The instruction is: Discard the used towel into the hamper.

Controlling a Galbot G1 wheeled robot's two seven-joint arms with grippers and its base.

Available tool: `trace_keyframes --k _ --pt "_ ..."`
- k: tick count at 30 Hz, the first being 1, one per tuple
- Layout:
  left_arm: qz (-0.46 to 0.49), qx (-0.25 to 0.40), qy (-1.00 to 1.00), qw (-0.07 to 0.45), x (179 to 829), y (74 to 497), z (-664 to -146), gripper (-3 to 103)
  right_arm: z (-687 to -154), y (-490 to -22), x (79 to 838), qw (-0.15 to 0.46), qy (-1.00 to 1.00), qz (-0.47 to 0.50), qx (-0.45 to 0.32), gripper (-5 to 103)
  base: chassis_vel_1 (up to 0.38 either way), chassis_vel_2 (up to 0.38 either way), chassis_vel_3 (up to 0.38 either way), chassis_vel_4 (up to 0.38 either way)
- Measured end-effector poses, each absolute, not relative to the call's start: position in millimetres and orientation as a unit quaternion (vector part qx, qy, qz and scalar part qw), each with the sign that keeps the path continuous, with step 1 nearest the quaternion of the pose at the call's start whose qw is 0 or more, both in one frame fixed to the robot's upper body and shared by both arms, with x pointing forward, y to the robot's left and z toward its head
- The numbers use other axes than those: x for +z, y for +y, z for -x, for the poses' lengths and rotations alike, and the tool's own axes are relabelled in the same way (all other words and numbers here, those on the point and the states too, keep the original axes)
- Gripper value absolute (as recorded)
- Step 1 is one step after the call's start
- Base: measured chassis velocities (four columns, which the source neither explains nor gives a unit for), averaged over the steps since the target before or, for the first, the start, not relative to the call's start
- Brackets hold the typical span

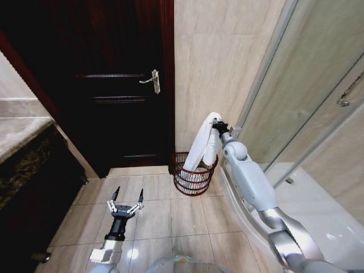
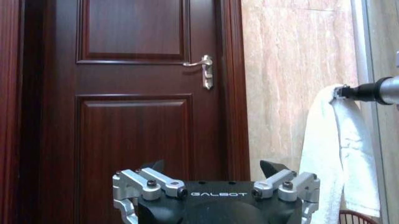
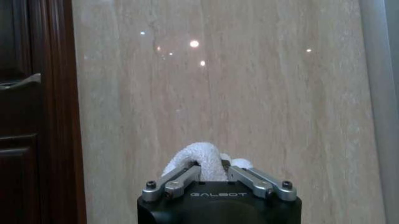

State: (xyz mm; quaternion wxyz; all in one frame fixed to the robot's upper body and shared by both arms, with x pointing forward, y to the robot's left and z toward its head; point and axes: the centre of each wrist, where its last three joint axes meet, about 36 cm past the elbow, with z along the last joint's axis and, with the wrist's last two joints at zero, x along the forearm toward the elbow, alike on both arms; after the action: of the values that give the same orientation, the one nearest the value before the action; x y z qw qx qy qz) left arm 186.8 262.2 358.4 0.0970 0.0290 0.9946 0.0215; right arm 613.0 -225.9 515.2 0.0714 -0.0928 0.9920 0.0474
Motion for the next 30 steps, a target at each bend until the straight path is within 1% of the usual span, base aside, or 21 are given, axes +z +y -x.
trace_keyframes --k 18,25,30 --pt "-0.019 0.029 0.993 0.110 353 266 -184 100 -604 -214 505 0.069 0.992 0.097 0.045 5 0.000 0.000 0.000 0.000" --pt "-0.016 0.027 0.993 0.118 352 263 -182 100 -588 -221 486 0.060 0.993 0.091 0.049 5 0.000 0.000 0.000 0.000" --pt "-0.017 0.025 0.992 0.119 354 261 -182 100 -581 -229 474 0.062 0.993 0.090 0.047 5 -0.083 0.079 0.097 -0.084"
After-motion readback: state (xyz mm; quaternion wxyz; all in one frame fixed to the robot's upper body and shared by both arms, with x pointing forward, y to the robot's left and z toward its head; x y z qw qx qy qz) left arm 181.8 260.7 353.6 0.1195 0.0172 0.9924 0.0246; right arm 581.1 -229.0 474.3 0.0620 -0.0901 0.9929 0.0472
